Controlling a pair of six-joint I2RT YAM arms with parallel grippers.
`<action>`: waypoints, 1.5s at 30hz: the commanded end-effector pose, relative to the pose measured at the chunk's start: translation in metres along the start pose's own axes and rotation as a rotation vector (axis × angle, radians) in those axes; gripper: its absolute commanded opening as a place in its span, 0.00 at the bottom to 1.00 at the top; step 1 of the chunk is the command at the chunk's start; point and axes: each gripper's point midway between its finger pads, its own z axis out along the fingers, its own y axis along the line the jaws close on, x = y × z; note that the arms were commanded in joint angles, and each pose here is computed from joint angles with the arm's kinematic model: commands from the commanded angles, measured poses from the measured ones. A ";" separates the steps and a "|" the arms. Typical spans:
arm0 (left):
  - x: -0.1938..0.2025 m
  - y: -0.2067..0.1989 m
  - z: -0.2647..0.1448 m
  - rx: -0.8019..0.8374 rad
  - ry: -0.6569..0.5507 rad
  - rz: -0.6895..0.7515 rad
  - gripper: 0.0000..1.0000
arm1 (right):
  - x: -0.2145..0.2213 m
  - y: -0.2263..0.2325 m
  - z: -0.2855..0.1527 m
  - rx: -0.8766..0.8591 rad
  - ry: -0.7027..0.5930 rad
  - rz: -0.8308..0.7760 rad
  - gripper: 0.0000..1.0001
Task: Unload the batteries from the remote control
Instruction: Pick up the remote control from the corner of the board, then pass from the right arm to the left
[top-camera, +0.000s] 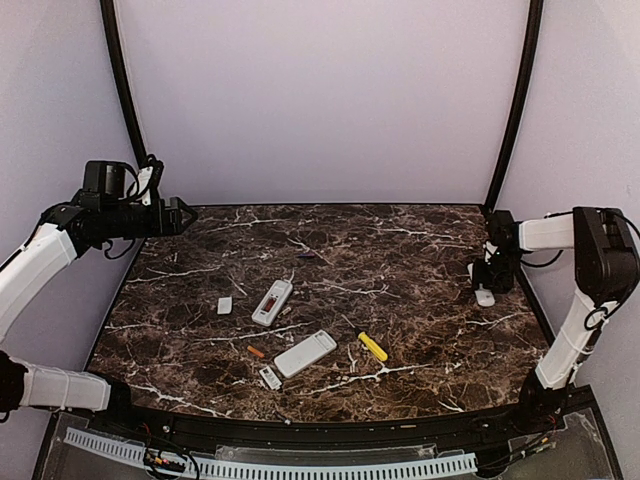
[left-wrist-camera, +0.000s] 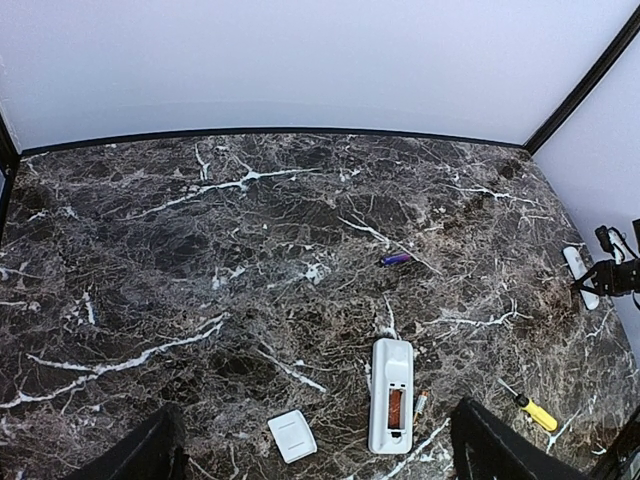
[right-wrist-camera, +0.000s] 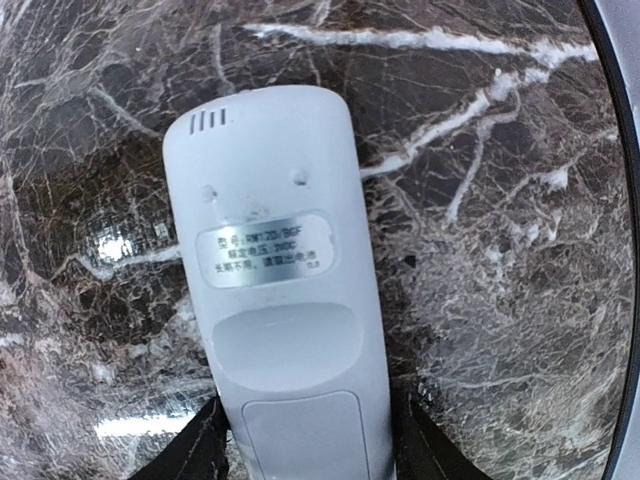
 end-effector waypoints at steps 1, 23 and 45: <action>0.005 0.001 0.002 0.003 0.014 -0.005 0.91 | 0.003 0.003 0.007 -0.018 0.021 -0.005 0.49; 0.021 -0.004 0.031 0.070 0.083 -0.015 0.89 | 0.008 0.115 -0.103 -0.430 -0.181 -0.225 0.10; 0.089 -0.172 0.073 0.699 0.432 -0.140 0.84 | 0.167 0.338 -0.212 -0.806 -0.186 -0.832 0.07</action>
